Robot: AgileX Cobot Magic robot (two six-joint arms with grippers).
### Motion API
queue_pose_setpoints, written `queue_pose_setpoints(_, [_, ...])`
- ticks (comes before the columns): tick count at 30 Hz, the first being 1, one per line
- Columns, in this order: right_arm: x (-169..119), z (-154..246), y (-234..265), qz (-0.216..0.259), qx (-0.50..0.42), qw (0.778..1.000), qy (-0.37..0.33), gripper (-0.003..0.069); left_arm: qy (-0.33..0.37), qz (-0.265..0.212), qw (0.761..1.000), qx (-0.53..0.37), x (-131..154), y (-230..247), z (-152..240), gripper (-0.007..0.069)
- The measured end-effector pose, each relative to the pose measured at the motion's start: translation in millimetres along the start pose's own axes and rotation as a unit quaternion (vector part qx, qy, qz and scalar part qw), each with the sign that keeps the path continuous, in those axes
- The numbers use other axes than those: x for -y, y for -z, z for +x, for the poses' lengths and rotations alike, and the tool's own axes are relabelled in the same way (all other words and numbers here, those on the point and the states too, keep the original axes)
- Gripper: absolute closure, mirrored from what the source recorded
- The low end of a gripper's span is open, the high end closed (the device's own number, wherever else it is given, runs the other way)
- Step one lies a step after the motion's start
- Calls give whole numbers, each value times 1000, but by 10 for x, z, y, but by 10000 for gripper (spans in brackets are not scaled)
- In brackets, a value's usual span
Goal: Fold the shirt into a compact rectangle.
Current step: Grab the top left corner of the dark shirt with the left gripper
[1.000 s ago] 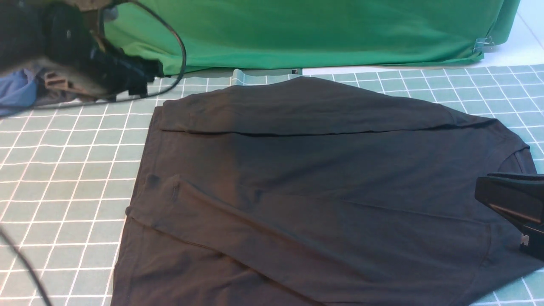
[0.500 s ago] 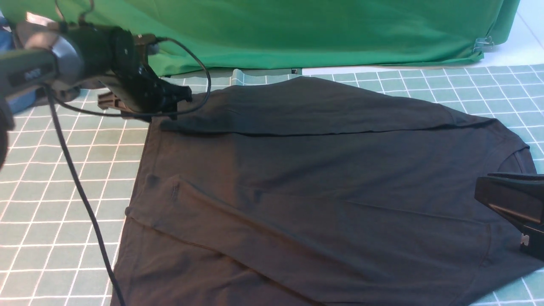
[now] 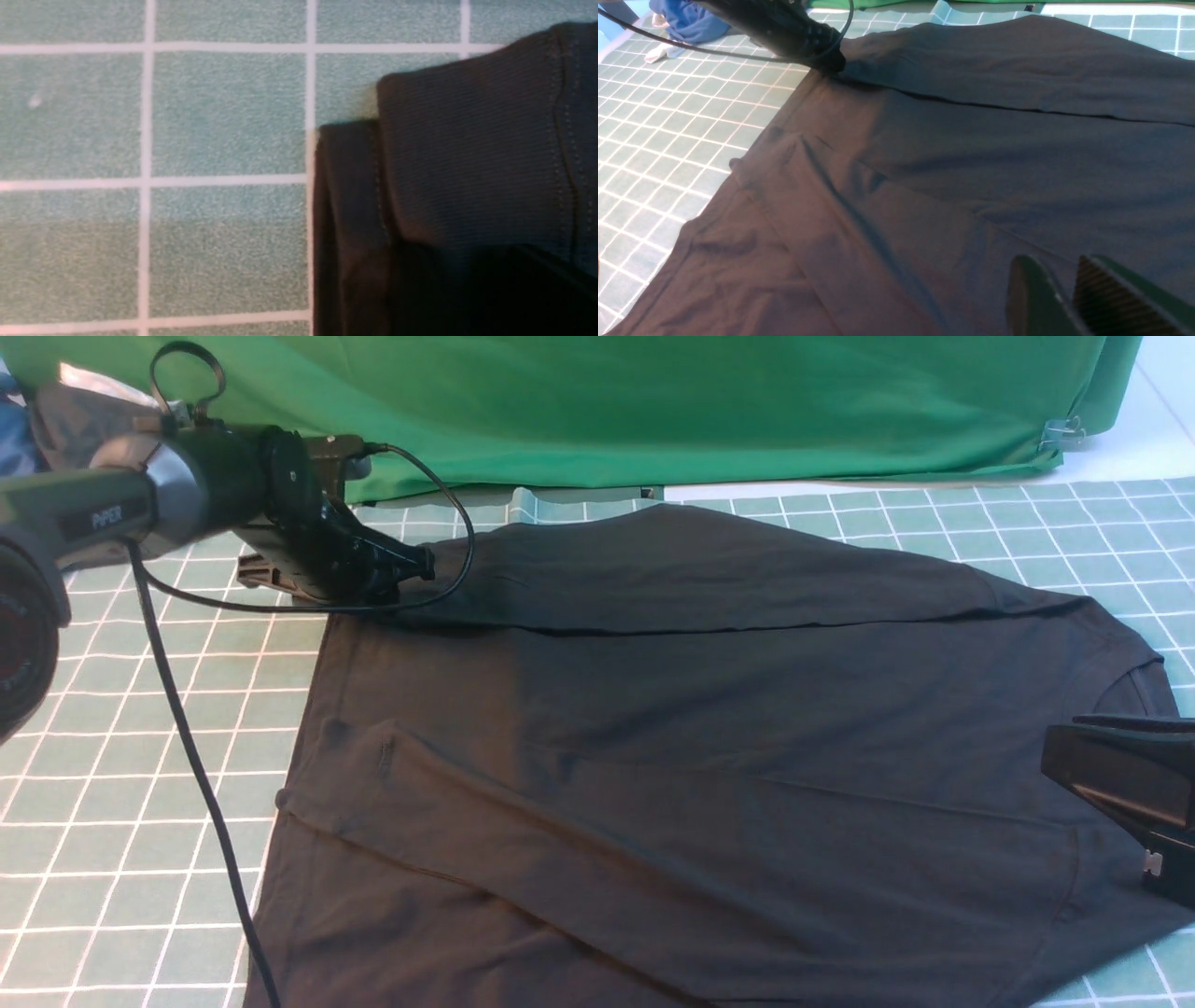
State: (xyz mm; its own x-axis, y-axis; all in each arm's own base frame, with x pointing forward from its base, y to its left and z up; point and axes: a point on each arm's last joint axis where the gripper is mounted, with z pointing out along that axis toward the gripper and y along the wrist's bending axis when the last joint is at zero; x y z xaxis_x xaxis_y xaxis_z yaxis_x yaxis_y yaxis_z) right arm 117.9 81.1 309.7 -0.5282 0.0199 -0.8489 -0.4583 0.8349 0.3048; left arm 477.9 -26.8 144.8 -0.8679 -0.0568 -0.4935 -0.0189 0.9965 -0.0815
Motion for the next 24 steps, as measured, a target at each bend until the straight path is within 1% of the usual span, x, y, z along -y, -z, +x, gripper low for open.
queue_pose_setpoints(2, [0, 0, 0, 0, 0, 1000, 0, 524, 2, 3, 1000, 0, 6, 0, 0, 531])
queue_pose_setpoints(4, [0, 0, 0, 0, 0, 1000, 0, 520, -1, 4, 1000, 1, 9, 16, -7, 591])
queue_pose_setpoints(6, [0, 0, 0, 0, 0, 1000, 0, 517, -1, 5, 1000, 2, 11, 46, -17, 603])
queue_pose_setpoints(14, [0, 0, 0, 0, 0, 1000, 8, 510, -18, -3, 1000, 17, 16, 263, -100, 606])
queue_pose_setpoints(24, [0, 0, 0, 0, 0, 1000, 9, 503, -25, -8, 1000, 8, 7, 268, -85, 603])
